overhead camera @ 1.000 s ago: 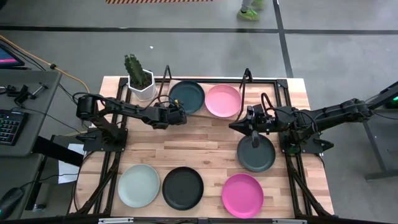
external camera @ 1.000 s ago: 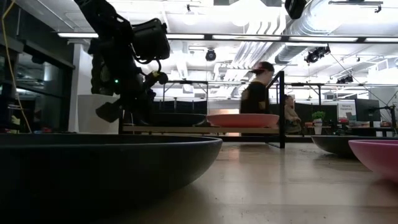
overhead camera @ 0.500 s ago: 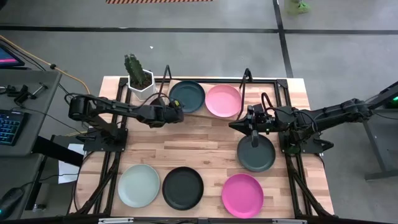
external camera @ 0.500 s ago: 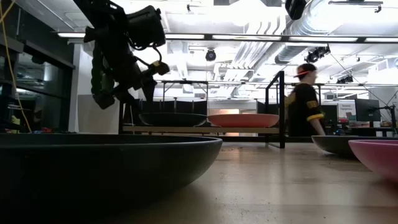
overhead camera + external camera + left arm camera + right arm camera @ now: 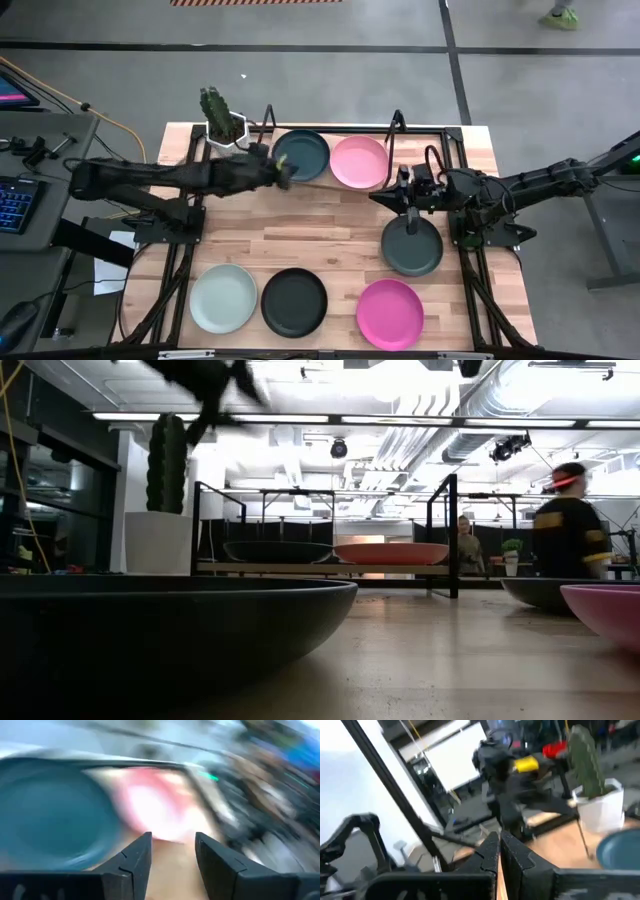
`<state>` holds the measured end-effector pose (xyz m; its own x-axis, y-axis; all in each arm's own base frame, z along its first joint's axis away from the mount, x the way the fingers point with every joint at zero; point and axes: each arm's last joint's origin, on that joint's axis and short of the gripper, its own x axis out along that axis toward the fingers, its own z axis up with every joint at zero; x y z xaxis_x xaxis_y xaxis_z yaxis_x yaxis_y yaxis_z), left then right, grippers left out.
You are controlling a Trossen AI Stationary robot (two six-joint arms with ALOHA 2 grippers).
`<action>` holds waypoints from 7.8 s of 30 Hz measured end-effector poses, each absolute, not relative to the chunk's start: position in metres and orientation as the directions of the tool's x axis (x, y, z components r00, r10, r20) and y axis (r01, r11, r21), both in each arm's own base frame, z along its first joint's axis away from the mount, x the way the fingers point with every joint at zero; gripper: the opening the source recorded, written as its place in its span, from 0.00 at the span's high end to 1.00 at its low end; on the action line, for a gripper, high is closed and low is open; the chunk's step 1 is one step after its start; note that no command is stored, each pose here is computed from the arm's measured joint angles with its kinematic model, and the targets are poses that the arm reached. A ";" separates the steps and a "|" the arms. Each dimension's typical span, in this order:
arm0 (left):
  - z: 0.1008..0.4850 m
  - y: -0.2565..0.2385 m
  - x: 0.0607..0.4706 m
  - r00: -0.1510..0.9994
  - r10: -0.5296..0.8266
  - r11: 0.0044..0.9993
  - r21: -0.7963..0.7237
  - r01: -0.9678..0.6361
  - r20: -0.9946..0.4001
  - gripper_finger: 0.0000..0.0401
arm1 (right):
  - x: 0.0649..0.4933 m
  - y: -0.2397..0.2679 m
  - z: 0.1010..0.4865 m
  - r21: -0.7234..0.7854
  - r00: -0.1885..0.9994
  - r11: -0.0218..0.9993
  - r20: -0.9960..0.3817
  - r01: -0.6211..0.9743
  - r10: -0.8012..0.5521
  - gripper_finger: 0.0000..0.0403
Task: Place and stack plates onto a shelf
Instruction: Adjust the light pink plate on the shelf, then stack the dark pink plate on top of the light pink plate on the shelf
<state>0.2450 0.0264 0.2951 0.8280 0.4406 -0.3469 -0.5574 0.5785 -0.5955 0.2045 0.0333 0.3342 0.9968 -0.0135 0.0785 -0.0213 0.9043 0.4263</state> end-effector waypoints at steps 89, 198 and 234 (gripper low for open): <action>0.385 0.011 0.122 0.895 0.420 0.855 -0.395 -0.336 0.147 1.00 | 0.152 -0.117 0.148 0.858 0.663 0.007 -0.391 0.513 -0.638 1.00; 0.377 0.008 0.119 0.948 0.309 0.897 -0.353 -0.264 0.075 1.00 | 0.184 0.189 0.200 0.682 0.525 0.329 -0.721 0.653 0.454 1.00; 0.377 0.008 0.119 0.948 0.310 0.890 -0.374 -0.261 0.076 1.00 | 0.273 -0.150 0.398 0.019 0.423 0.683 -0.798 0.730 -0.429 1.00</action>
<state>0.1192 0.0077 0.3774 0.9477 0.3099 0.0763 -0.2608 0.8899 -0.3743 0.2735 -0.1505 0.3980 0.4229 -0.4291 -0.7981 0.7300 0.6832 0.0194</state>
